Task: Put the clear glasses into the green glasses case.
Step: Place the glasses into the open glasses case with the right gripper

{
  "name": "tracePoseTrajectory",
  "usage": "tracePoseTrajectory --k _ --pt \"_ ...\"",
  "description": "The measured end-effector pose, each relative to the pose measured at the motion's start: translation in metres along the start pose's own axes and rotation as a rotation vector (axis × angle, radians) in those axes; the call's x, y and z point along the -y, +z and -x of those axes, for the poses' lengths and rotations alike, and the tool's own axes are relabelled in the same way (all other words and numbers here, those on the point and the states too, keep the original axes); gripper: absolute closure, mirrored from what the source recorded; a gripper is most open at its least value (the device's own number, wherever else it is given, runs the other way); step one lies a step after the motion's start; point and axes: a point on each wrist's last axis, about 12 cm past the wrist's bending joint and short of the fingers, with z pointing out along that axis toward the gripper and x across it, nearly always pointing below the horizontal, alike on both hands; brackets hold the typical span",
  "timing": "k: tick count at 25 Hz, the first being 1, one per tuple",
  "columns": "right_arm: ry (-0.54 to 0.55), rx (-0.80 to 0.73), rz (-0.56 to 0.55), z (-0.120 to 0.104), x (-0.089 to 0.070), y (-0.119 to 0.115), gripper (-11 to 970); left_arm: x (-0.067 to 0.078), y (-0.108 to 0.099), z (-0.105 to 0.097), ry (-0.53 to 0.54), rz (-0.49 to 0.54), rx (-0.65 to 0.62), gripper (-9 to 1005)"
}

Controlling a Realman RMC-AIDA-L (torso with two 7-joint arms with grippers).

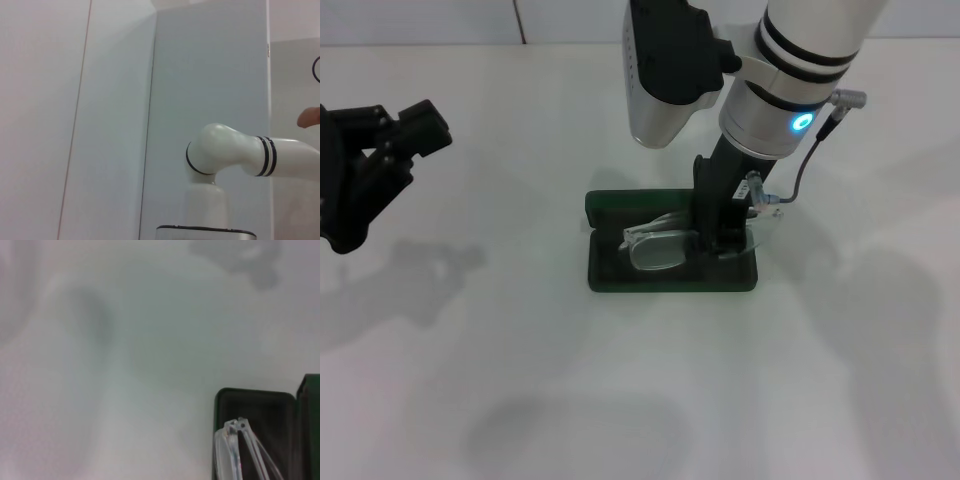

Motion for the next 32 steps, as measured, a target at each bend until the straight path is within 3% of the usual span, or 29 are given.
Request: tracePoseTrajectory --k 32 --pt "0.076 0.05 0.004 -0.0001 0.0033 0.0045 835 0.0014 0.0004 -0.0029 -0.005 -0.003 -0.012 917"
